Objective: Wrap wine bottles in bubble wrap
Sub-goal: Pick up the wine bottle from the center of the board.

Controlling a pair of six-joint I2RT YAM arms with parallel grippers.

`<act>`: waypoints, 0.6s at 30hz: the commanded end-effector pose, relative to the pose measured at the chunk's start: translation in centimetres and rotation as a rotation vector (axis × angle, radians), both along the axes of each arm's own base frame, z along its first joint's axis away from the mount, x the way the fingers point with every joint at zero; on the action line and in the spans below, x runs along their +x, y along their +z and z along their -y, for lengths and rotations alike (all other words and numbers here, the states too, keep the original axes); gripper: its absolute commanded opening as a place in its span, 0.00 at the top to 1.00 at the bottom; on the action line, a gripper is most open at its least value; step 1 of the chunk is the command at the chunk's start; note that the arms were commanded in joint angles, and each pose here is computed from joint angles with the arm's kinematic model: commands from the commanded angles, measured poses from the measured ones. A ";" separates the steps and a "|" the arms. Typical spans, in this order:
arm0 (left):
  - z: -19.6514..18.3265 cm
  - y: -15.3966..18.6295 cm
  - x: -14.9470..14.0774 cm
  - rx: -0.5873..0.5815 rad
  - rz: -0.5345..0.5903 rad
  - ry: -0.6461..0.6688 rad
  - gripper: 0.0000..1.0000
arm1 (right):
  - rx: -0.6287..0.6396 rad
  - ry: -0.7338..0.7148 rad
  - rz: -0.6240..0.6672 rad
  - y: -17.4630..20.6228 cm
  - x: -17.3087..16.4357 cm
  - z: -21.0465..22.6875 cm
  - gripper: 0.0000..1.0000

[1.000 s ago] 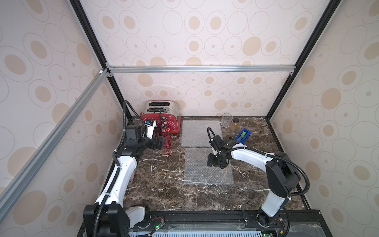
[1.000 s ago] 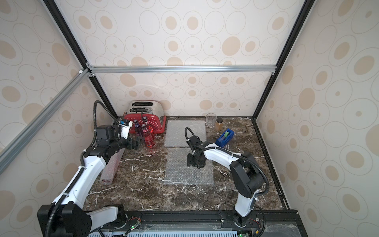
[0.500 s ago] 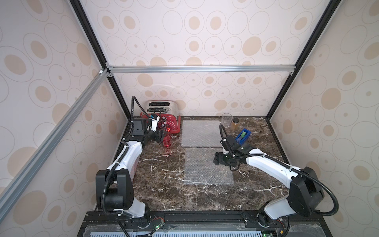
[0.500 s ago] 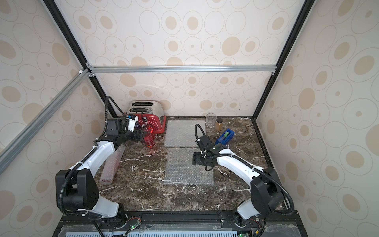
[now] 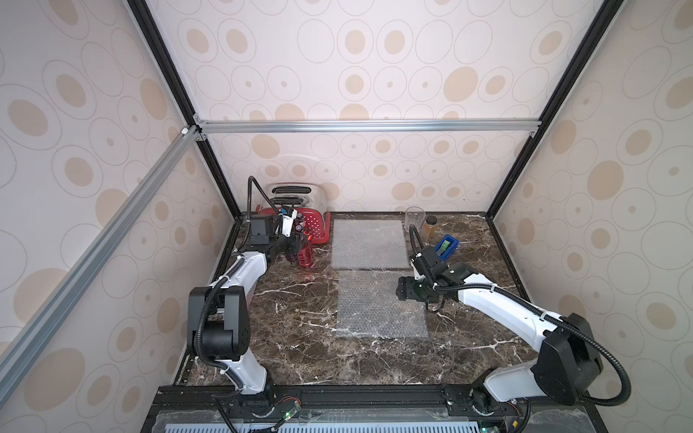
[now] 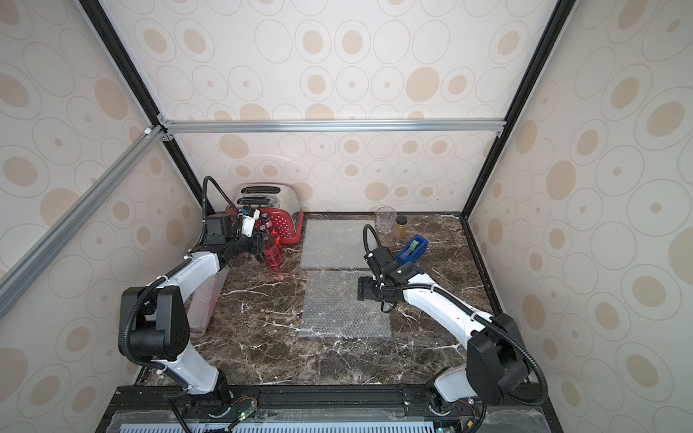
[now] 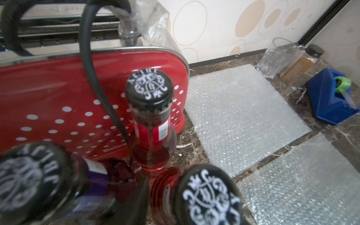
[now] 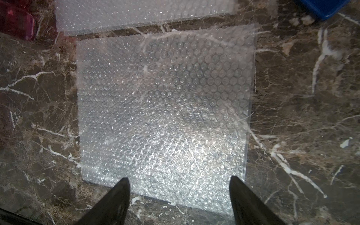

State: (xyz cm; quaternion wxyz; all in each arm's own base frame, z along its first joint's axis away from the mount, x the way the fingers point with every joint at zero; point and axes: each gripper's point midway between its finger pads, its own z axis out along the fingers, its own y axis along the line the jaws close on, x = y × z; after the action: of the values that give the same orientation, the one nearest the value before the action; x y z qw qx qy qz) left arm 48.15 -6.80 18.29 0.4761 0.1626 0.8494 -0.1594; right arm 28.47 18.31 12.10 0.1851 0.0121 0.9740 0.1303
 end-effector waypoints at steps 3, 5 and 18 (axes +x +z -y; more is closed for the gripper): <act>1.3 3.2 0.4 -0.022 0.127 -0.074 0.73 | 0.011 0.024 0.008 0.1 -0.4 0.0 0.19; 1.5 3.6 0.0 -0.022 0.151 -0.089 0.82 | 0.018 0.030 0.015 0.2 -0.3 -0.2 0.20; 4.6 8.1 -8.6 -0.108 0.081 -0.291 1.00 | 0.111 0.354 0.234 3.3 0.6 -8.9 0.20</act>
State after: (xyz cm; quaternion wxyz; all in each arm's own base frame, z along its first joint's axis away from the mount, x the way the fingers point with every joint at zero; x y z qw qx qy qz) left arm 42.14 -9.58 20.96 0.4579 0.2219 0.8303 -0.2272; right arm 28.32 23.37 13.17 0.2165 -0.0903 0.9546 0.1836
